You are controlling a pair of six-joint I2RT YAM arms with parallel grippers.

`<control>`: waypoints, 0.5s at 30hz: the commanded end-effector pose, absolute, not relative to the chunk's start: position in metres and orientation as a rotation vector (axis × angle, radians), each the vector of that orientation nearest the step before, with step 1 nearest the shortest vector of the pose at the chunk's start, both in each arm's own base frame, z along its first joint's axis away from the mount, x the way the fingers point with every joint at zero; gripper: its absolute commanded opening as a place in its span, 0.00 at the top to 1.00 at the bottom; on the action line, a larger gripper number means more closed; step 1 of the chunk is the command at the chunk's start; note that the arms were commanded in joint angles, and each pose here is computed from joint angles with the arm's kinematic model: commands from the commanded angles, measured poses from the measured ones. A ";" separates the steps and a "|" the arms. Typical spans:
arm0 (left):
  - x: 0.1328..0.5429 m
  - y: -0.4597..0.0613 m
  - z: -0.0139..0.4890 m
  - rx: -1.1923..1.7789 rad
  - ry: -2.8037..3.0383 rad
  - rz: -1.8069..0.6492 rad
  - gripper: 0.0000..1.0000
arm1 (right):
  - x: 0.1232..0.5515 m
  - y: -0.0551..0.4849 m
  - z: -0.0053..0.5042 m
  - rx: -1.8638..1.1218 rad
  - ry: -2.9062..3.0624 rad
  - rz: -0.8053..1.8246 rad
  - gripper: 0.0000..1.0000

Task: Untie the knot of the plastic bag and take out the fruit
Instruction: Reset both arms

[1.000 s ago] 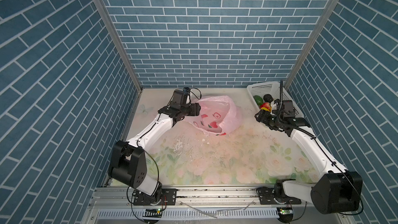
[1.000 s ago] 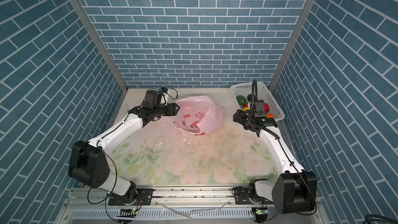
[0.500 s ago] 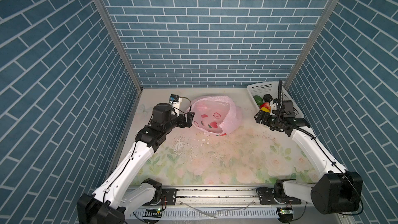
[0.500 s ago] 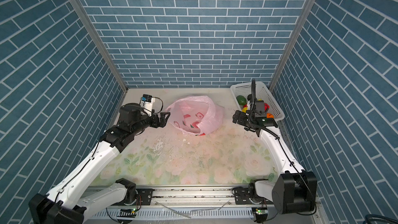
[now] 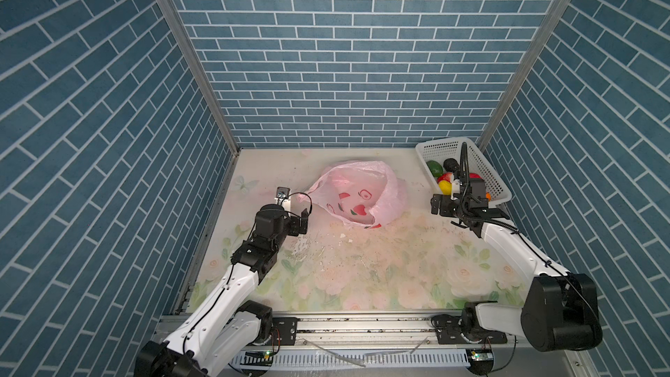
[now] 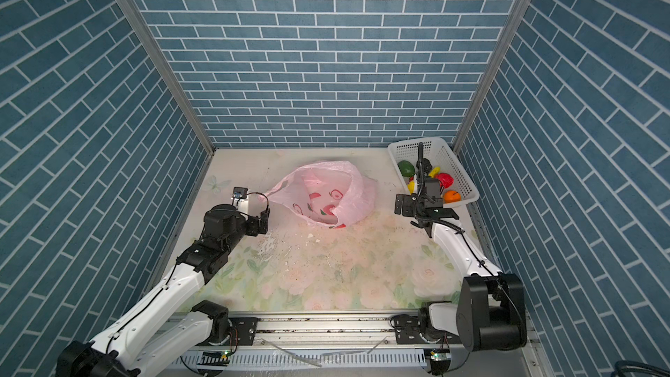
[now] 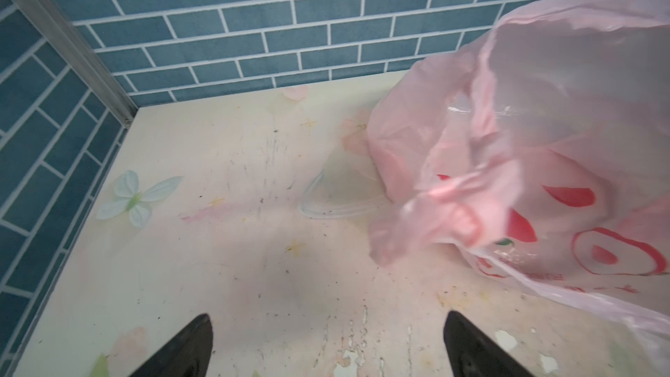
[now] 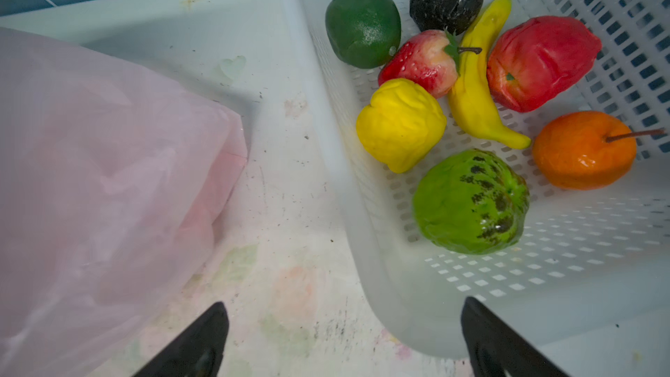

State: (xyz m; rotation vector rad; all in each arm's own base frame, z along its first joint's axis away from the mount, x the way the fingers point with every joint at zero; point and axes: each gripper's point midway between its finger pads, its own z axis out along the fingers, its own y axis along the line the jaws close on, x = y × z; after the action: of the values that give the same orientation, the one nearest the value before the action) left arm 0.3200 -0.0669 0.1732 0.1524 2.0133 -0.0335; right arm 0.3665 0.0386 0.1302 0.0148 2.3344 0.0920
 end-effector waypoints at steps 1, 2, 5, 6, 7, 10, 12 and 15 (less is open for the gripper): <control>0.340 -0.051 0.182 0.134 1.878 0.054 0.00 | 0.387 0.020 0.130 -0.059 2.169 -0.015 0.01; 0.344 -0.046 0.178 0.127 1.867 0.072 0.00 | 0.389 0.014 0.127 -0.044 2.138 -0.009 0.01; 0.354 -0.032 0.165 0.109 1.843 0.120 0.00 | 0.393 -0.001 0.122 -0.009 2.062 0.006 0.01; 0.356 -0.026 0.160 0.093 1.833 0.128 0.00 | 0.394 -0.005 0.120 -0.008 2.039 0.002 0.01; 0.358 -0.023 0.155 0.088 1.829 0.133 0.00 | 0.395 -0.007 0.119 -0.007 2.025 0.004 0.01; 0.363 -0.014 0.141 0.081 1.838 0.155 0.00 | 0.396 -0.010 0.111 -0.002 2.005 0.015 0.01; 0.364 -0.009 0.132 0.065 1.828 0.154 0.00 | 0.396 -0.010 0.106 -0.006 1.986 0.018 0.01; 0.370 -0.003 0.130 0.065 1.815 0.173 0.00 | 0.397 -0.010 0.099 -0.006 1.964 0.020 0.01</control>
State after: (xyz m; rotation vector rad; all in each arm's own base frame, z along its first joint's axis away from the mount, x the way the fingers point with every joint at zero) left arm 0.3573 -0.0068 0.1020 0.0679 1.9504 0.1690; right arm 0.4046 -0.0059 0.1260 -0.0241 1.9265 0.0163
